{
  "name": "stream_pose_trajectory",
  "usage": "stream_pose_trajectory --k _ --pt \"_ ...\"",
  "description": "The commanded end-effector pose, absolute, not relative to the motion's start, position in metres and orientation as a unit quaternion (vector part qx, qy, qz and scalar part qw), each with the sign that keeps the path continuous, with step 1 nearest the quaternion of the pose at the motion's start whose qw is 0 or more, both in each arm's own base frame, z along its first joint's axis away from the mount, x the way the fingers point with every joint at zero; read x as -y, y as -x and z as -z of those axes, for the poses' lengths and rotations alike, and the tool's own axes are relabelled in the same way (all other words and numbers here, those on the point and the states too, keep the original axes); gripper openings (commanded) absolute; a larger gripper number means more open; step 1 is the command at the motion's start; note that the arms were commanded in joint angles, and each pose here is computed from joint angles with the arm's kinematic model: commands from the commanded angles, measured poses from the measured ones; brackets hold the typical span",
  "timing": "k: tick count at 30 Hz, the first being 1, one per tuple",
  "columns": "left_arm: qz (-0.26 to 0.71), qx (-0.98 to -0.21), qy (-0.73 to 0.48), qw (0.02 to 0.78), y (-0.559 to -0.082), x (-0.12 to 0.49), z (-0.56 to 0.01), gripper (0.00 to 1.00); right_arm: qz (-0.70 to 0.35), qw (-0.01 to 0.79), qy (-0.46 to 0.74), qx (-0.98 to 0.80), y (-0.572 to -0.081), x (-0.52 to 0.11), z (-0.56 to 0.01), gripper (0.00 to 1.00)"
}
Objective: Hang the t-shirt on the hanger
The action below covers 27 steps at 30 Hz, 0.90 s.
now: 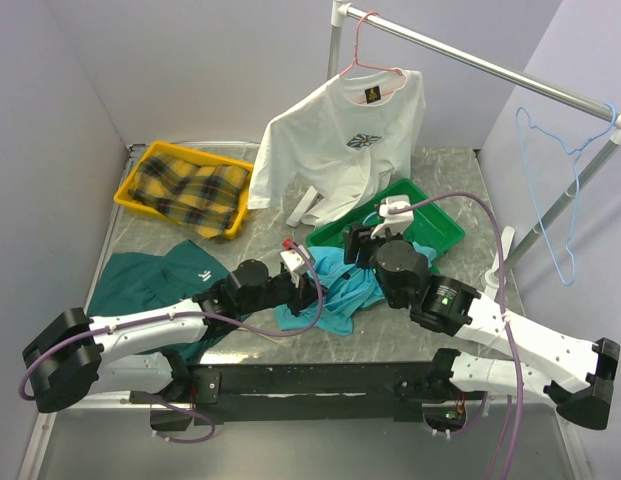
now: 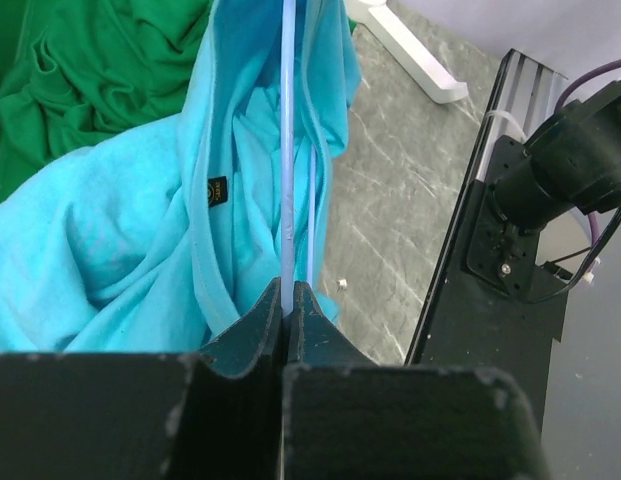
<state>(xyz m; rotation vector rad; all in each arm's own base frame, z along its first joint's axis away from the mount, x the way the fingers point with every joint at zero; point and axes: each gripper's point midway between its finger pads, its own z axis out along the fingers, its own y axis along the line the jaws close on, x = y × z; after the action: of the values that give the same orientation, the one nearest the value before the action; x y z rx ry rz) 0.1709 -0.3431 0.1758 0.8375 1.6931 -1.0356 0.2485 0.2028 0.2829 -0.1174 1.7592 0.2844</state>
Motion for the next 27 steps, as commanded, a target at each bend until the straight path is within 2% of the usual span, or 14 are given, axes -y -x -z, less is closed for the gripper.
stream_pose_trajectory --k 1,10,13,15,16,18,19,20,22,25,26,27 --pt "0.433 -0.669 -0.338 0.501 -0.176 0.352 -0.204 0.01 -0.155 0.632 0.046 -0.758 -0.251 -0.202 -0.291 0.65" --pt "0.434 -0.678 -0.332 0.492 -0.176 0.357 -0.206 0.01 -0.191 0.612 0.055 -0.766 -0.25 -0.201 -0.276 0.56" --pt "0.431 -0.681 -0.331 0.492 -0.176 0.357 -0.206 0.01 -0.185 0.609 0.048 -0.77 -0.251 -0.2 -0.271 0.48" --pt "0.425 -0.687 -0.323 0.493 -0.179 0.355 -0.204 0.02 -0.181 0.609 0.044 -0.771 -0.252 -0.198 -0.269 0.35" --pt "0.426 -0.687 -0.319 0.495 -0.179 0.355 -0.205 0.02 -0.178 0.608 0.043 -0.772 -0.252 -0.198 -0.267 0.24" --pt "0.426 -0.689 -0.312 0.496 -0.18 0.353 -0.205 0.04 -0.167 0.608 0.039 -0.775 -0.254 -0.195 -0.263 0.1" --pt "0.429 -0.688 -0.305 0.499 -0.18 0.353 -0.209 0.06 -0.165 0.609 0.036 -0.775 -0.254 -0.194 -0.263 0.0" --pt "0.431 -0.689 -0.299 0.5 -0.181 0.352 -0.21 0.1 -0.162 0.61 0.033 -0.775 -0.255 -0.192 -0.262 0.0" --pt "0.432 -0.691 -0.289 0.502 -0.182 0.352 -0.212 0.12 -0.157 0.612 0.031 -0.774 -0.255 -0.19 -0.26 0.0" --pt "0.432 -0.705 -0.255 0.502 -0.188 0.348 -0.217 0.3 -0.15 0.621 0.024 -0.769 -0.256 -0.184 -0.258 0.0" --pt "0.431 -0.708 -0.245 0.503 -0.189 0.347 -0.218 0.39 -0.149 0.623 0.022 -0.767 -0.256 -0.182 -0.258 0.0" --pt "0.434 -0.709 -0.232 0.505 -0.19 0.344 -0.223 0.43 -0.146 0.625 0.024 -0.766 -0.255 -0.18 -0.256 0.0"
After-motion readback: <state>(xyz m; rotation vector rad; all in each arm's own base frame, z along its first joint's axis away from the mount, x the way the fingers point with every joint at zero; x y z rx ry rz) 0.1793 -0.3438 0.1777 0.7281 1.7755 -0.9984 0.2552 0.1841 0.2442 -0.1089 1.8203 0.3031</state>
